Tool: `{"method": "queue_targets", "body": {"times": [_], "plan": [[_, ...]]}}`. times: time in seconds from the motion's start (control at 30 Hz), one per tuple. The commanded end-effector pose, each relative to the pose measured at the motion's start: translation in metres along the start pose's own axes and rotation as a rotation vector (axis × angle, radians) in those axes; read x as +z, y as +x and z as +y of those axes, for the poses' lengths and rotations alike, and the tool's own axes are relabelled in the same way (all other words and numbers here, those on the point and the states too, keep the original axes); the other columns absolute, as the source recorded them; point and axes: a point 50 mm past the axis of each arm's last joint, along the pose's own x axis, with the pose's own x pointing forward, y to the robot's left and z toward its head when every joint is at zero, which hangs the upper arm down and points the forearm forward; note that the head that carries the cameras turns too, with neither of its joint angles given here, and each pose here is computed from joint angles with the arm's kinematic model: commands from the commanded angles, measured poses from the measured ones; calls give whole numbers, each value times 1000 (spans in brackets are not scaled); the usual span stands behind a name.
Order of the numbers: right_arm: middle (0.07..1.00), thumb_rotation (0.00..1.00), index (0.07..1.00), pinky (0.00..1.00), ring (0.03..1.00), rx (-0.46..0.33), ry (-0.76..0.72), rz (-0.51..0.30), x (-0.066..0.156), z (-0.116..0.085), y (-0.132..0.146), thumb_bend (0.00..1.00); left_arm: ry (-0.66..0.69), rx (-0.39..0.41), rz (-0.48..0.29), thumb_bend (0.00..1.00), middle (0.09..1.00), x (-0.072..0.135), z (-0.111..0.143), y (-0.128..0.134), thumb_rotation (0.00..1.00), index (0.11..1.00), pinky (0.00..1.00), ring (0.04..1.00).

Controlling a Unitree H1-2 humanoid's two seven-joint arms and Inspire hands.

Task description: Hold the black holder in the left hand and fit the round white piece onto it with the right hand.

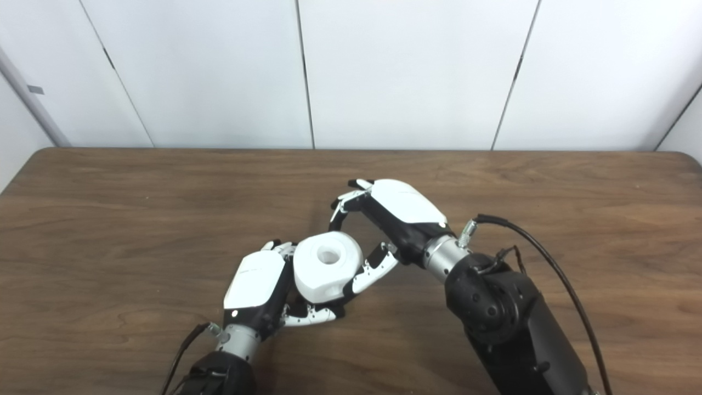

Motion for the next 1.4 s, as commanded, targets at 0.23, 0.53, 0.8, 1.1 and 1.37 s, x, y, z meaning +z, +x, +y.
{"method": "queue_targets", "body": {"times": [0.23, 0.53, 0.8, 1.1, 1.37], "plan": [[819, 138, 481, 1000, 973, -55, -44, -56, 9, -12, 5, 526, 14, -87, 11, 523, 778, -2, -15, -2, 54, 486, 948, 863], [820, 138, 481, 1000, 976, -54, -41, -44, 10, -11, 6, 525, 7, -84, 12, 523, 780, -1, -15, -3, 53, 486, 951, 865], [819, 138, 481, 998, 971, -56, -38, -47, 8, -6, 7, 526, 9, -83, 12, 523, 781, 0, -14, -3, 53, 486, 953, 863], [819, 139, 481, 985, 971, -47, -45, -47, 5, -1, 7, 526, 8, -79, 9, 523, 778, 1, -14, -3, 53, 486, 945, 861], [817, 144, 486, 972, 972, -35, -56, -56, 4, 3, 6, 525, 6, -80, 9, 523, 777, 1, -15, -3, 53, 486, 943, 862]]}}
